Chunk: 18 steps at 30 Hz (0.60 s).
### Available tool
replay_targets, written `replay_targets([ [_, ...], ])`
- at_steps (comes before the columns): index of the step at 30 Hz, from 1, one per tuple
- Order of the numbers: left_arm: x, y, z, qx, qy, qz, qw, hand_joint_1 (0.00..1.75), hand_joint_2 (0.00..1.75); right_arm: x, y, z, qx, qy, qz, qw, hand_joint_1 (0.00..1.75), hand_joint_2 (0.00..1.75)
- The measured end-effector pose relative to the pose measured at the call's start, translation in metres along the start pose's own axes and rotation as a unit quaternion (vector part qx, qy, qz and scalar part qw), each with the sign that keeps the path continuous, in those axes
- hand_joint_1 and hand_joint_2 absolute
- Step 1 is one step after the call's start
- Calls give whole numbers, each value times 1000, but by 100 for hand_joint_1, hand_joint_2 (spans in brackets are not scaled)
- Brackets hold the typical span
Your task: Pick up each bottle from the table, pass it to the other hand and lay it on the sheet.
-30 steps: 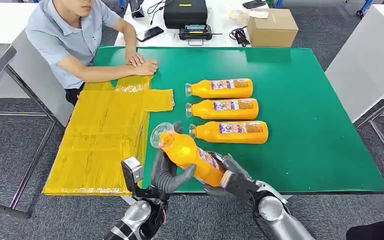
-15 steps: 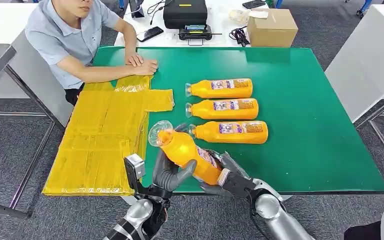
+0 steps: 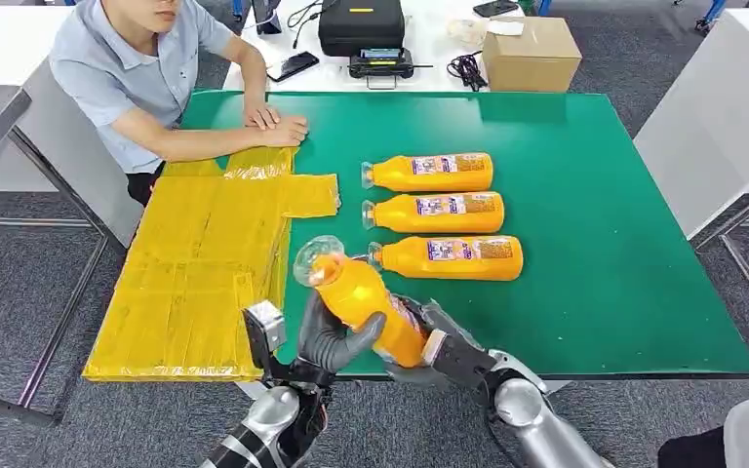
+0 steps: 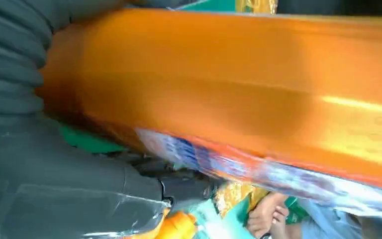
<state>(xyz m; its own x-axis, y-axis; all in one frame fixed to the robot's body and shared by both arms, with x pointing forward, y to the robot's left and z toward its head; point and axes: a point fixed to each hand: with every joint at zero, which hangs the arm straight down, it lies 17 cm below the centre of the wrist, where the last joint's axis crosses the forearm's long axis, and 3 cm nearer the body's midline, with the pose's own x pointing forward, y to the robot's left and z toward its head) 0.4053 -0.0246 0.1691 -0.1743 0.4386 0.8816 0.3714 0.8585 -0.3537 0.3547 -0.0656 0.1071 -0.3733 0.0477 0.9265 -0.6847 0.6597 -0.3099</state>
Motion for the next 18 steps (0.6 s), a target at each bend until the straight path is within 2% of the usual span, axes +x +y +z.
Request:
replay_targets([
  [12,1,5,3,15,-9,-49,999,175,175,6,-3,-7,-18,-11,-14,1000,0,175],
  [14,4,11,4,27,-22,-104,994,175,175,1,-6,-4,-31,-4,3,999,0,175],
  [18,12,34,11,59,-45,-268,961,175,175,-13,-32,11,-103,24,116,988,0,175],
])
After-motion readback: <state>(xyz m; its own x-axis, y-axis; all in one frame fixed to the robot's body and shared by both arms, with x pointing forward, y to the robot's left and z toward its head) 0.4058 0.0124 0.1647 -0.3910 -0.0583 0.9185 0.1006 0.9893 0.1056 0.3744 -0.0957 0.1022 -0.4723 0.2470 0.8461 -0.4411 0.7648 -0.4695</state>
